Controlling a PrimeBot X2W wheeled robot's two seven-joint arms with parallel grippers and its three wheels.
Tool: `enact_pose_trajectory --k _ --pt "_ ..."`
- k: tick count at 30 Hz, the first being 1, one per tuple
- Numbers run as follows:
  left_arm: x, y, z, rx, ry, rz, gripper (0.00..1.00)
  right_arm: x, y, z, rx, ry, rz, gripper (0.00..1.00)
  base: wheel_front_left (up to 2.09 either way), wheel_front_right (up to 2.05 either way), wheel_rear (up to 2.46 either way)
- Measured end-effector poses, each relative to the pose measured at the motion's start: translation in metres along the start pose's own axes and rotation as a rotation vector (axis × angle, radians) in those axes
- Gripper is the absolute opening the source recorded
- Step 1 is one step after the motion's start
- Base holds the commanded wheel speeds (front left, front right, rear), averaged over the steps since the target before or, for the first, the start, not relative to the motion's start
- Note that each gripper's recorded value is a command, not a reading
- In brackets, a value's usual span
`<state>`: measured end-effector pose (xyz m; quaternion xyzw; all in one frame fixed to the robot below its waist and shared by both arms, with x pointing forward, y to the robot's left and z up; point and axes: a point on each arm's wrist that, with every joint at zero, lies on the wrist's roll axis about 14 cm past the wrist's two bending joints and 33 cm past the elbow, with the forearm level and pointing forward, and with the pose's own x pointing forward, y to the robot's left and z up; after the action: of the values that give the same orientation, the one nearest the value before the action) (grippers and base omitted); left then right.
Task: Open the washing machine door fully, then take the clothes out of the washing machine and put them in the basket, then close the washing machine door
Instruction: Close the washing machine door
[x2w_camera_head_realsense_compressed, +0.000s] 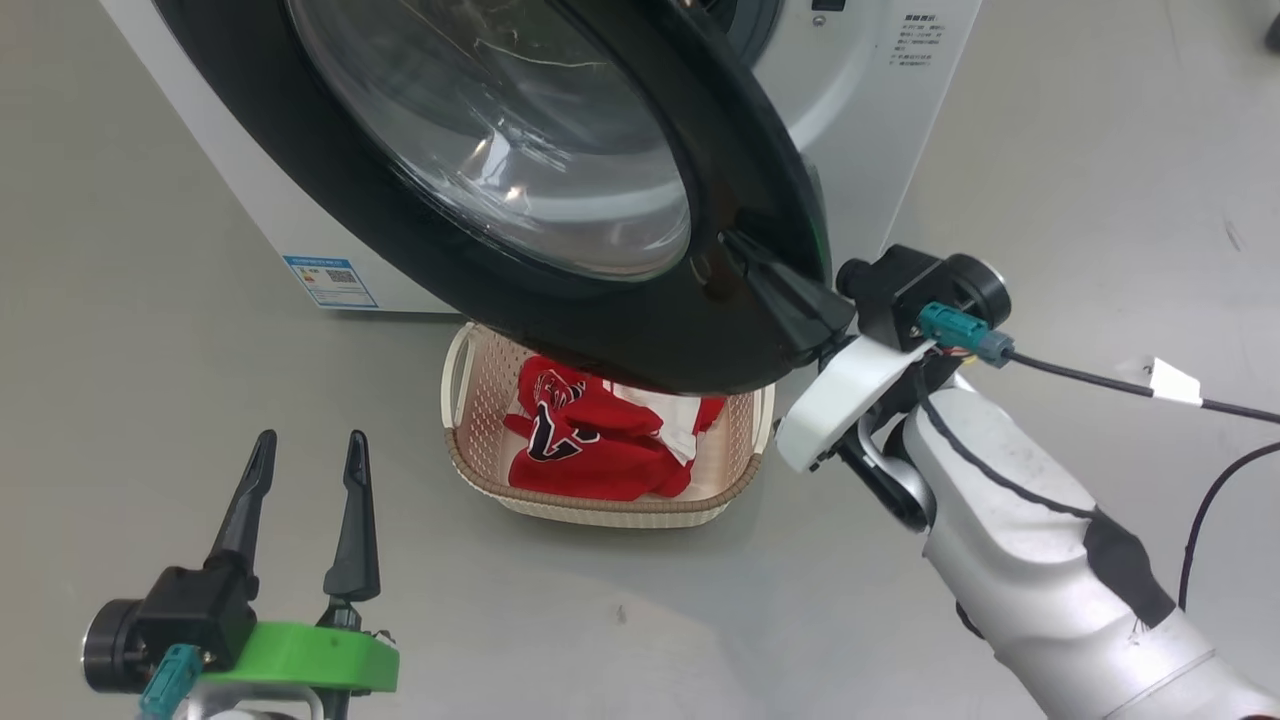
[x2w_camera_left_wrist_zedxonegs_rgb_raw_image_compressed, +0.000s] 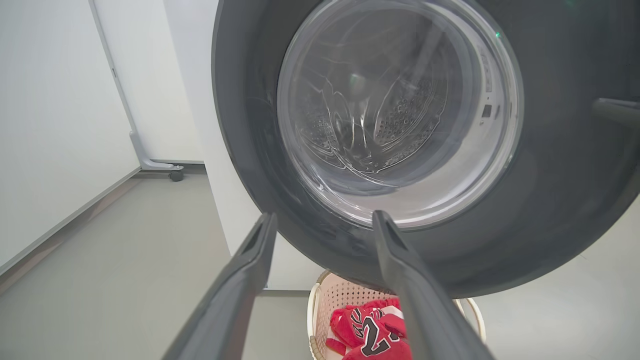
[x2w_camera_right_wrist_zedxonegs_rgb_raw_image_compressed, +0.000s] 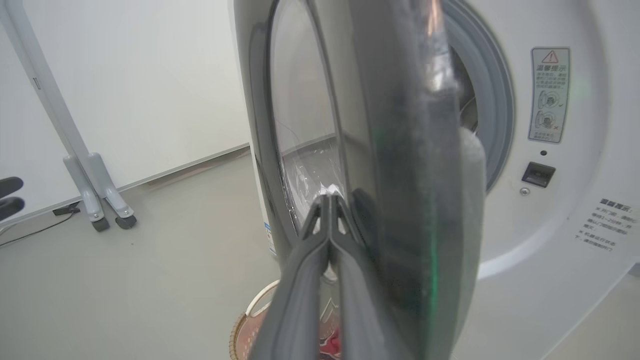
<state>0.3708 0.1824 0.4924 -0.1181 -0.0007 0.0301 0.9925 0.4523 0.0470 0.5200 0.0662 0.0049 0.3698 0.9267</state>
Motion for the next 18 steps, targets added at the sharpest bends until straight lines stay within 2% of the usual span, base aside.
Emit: enact_pose_trajectory --k 18 --pt "0.015 -0.005 -0.012 -0.001 0.023 0.001 1.00 0.041 -0.085 0.015 -0.066 -0.032 -0.125 0.00 0.00 0.00 0.00"
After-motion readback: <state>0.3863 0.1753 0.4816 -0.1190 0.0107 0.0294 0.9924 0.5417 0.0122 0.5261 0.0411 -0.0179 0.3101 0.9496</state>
